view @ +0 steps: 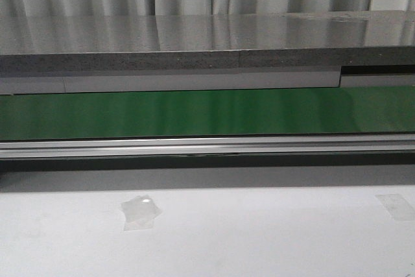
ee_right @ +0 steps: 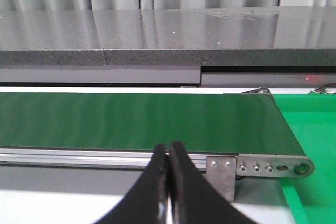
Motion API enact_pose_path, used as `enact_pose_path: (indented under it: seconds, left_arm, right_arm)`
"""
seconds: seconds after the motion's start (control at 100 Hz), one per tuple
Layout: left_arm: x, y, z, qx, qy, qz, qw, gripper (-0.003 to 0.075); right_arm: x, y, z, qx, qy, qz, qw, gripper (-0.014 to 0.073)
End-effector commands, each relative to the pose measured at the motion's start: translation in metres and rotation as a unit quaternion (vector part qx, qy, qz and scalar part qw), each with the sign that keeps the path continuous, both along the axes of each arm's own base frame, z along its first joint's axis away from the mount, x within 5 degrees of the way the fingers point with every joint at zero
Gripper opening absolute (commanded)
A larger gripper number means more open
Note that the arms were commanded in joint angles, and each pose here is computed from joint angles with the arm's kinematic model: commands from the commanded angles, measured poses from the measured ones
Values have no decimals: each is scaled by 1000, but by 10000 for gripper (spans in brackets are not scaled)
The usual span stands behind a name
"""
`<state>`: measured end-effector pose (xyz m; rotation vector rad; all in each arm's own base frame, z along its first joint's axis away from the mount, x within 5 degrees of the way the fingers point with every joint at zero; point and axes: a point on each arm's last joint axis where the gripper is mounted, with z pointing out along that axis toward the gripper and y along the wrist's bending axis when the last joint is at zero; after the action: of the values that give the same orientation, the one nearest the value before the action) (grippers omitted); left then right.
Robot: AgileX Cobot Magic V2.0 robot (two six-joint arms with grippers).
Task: Move button from left to right
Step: 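Close the left gripper on the button body and lift it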
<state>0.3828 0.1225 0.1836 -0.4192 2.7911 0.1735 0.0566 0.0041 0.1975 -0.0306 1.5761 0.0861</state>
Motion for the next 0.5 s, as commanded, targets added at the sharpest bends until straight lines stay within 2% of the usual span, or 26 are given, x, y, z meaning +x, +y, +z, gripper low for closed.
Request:
enact_pose_path:
  seconds: [0.0,0.17,0.49]
  left_arm:
    - [5,3,24,10,-52,4,999,637]
    - [6,7,15,-15,-51,25,998,637]
    - [11,8,1,-26,-49,31,998,637]
  right_arm:
    - [-3,0,14,-3,-61,1,998,-68]
    - [-3,0,14,-3,-61,1,998,-68]
    - [-3,0,14,-3,-61,1,998,-68]
